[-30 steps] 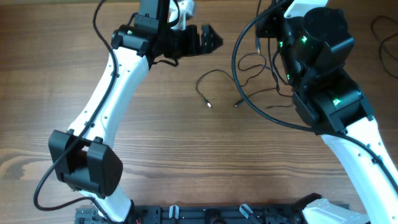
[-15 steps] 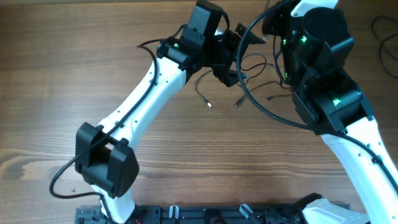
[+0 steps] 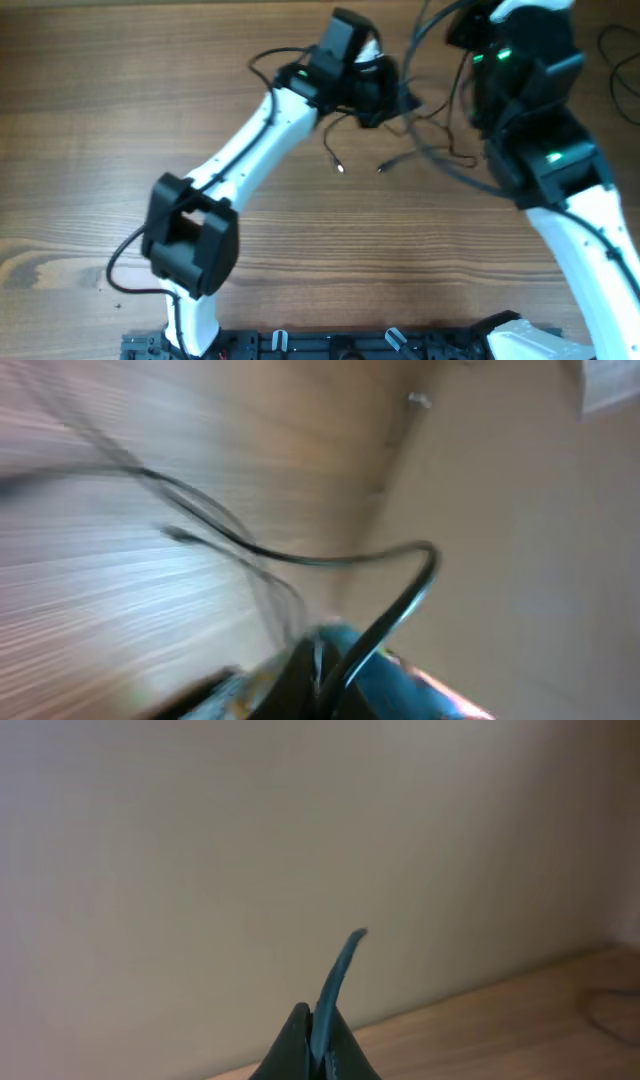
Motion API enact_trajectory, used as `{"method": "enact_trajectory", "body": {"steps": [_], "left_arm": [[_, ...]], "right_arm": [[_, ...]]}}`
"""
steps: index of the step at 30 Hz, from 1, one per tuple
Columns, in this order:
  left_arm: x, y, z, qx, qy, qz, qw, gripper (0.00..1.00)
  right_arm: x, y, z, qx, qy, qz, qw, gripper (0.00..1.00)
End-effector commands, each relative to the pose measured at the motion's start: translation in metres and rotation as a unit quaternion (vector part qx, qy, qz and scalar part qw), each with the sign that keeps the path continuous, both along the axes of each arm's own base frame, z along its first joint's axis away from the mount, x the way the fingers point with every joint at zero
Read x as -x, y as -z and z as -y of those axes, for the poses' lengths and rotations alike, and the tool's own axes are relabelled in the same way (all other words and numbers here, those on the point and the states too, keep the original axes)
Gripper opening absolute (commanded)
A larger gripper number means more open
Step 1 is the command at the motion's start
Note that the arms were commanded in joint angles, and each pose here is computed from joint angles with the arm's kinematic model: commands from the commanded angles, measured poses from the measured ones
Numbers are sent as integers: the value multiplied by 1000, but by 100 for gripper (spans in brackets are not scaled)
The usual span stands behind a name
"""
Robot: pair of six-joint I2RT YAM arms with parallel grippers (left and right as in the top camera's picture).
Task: Untangle cables
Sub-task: 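Pull a cable away to the left with the left gripper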
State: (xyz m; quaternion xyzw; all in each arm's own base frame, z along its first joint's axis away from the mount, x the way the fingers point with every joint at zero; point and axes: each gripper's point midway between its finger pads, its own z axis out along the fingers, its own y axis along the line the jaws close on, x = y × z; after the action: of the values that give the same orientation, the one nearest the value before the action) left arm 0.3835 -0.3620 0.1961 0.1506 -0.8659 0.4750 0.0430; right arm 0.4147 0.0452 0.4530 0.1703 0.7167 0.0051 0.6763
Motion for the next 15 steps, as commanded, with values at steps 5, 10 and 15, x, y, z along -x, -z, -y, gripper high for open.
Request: {"method": "enact_trajectory", "body": {"steps": [5,10,15], "left_arm": [[-23,-9,-263,-321,-130,93,934,4],[-7,-37,-349,-350,-215,80,908,4],[-4,-52,-362,-335,-239,92,907,4]], "right_arm": [[27,-67,139,-20,64,111,992,4],[71,-101,236,-43,127,190,973,4],[101,-128,288,51,229,231,944,4]]}}
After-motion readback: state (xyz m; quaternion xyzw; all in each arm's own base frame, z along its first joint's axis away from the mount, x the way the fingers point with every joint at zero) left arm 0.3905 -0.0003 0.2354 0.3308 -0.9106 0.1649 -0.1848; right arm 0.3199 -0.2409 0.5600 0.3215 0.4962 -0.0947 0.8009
